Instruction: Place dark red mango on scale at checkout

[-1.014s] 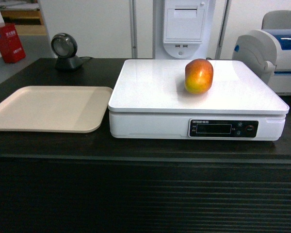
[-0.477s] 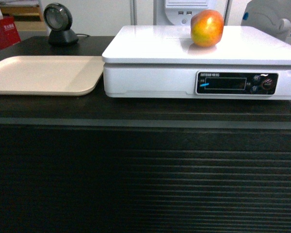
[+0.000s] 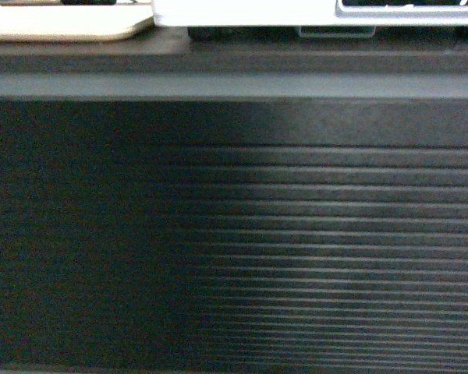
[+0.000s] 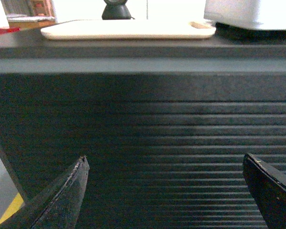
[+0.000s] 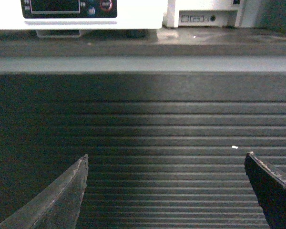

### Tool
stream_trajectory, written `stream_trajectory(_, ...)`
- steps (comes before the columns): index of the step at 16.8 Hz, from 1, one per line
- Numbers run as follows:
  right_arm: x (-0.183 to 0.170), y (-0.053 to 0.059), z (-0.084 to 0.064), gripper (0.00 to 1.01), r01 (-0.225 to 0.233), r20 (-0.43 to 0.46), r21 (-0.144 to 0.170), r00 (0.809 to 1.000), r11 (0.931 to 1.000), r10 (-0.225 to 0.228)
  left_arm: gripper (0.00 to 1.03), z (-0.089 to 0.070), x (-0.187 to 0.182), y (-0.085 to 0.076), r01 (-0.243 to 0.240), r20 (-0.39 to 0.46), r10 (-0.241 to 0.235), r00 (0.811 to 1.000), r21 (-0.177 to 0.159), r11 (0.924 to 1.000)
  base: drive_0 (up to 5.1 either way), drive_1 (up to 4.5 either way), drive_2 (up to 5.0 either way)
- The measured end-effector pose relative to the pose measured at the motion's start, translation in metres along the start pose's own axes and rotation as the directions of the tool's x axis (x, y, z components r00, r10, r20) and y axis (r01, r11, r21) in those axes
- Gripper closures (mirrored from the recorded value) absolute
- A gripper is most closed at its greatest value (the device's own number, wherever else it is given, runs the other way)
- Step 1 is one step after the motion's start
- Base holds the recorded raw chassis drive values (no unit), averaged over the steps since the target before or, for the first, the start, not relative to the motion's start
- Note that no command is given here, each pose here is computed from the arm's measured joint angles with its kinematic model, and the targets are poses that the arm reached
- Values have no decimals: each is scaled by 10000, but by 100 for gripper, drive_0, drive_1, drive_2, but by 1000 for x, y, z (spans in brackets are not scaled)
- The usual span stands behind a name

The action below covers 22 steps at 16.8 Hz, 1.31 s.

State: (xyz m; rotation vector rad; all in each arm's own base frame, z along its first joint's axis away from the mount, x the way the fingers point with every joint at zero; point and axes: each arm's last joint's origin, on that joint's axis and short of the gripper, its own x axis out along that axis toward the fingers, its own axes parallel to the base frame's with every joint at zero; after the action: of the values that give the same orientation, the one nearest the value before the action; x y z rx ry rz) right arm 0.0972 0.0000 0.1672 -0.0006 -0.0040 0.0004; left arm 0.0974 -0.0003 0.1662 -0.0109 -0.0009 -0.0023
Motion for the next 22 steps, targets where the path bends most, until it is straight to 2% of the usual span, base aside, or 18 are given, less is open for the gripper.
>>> stream_trajectory(22, 0, 0, 0, 3, 0, 0, 0, 10000, 10000, 0, 5, 0, 0, 0, 0, -23, 0, 10000, 4, 10000, 0, 0, 0)
